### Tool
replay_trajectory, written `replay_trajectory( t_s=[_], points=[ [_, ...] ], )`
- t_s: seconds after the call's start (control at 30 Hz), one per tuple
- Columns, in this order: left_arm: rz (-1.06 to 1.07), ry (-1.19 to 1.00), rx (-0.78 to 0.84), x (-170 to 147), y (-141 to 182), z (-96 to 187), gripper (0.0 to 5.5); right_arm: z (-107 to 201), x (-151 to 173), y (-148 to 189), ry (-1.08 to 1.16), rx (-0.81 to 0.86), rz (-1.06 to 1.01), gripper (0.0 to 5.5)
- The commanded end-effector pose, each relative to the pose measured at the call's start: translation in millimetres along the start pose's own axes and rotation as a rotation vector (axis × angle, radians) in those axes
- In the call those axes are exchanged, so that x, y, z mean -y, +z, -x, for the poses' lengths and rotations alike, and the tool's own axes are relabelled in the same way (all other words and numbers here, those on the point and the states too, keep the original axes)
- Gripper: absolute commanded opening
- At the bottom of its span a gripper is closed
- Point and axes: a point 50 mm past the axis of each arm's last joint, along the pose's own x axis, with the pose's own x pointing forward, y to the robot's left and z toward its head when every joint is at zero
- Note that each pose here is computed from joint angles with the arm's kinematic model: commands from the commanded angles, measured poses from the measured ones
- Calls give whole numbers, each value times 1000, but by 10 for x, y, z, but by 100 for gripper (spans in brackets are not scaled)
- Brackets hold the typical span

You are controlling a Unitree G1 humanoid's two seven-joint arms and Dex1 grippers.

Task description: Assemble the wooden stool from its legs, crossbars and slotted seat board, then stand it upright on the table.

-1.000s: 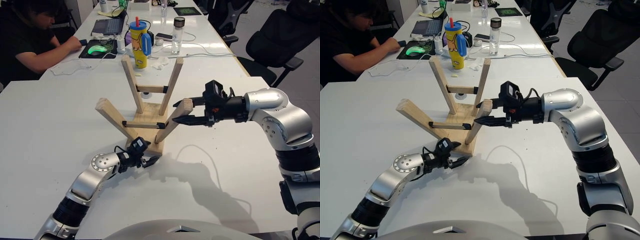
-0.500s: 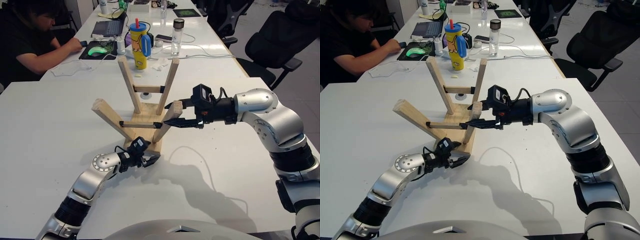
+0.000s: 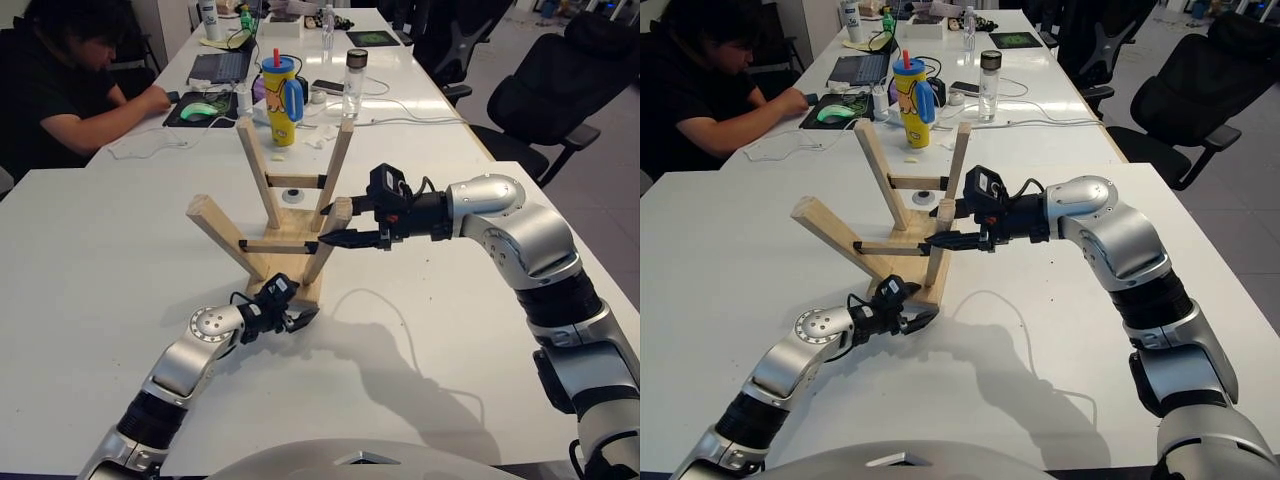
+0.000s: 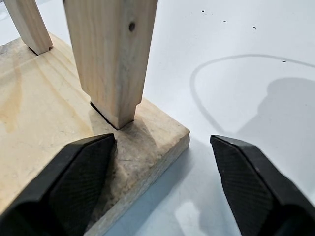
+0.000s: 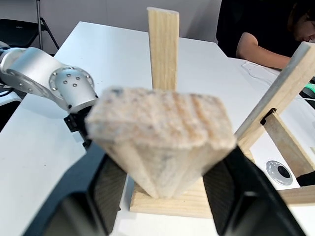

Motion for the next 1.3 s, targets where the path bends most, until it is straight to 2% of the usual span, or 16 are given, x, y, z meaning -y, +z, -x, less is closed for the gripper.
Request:
replay_trajectory(
  t_s=[0.03,0.17,0.37,0.53,0.63,0.7,0.93,1.17,1.3],
  points=[
    [80,-47,-119,121,-260,-69,360,-240,-112,-542,40,-90,-225,205],
    [86,-42,-124,111,-275,-68,360,-267,71,-699,-105,-49,-334,205],
    [86,-23,-117,71,-270,-66,360,-308,-47,-733,-14,-48,-287,205],
    [8,165,206,-41,35,200,360,-293,-39,-748,-19,-68,-271,205],
    [-61,244,286,52,-5,447,360,-253,-30,-767,-31,-90,-268,205],
    [-52,318,323,39,-5,509,360,-228,-41,-785,-34,-97,-275,205],
    [47,484,203,-172,-119,302,360,-271,-50,-785,-22,-92,-273,205],
    [82,420,-30,-120,-425,207,360,-302,-119,-666,54,-30,-201,205],
    [95,382,-98,-81,-525,194,360,-325,-42,-732,-25,-45,-210,205]
  ],
)
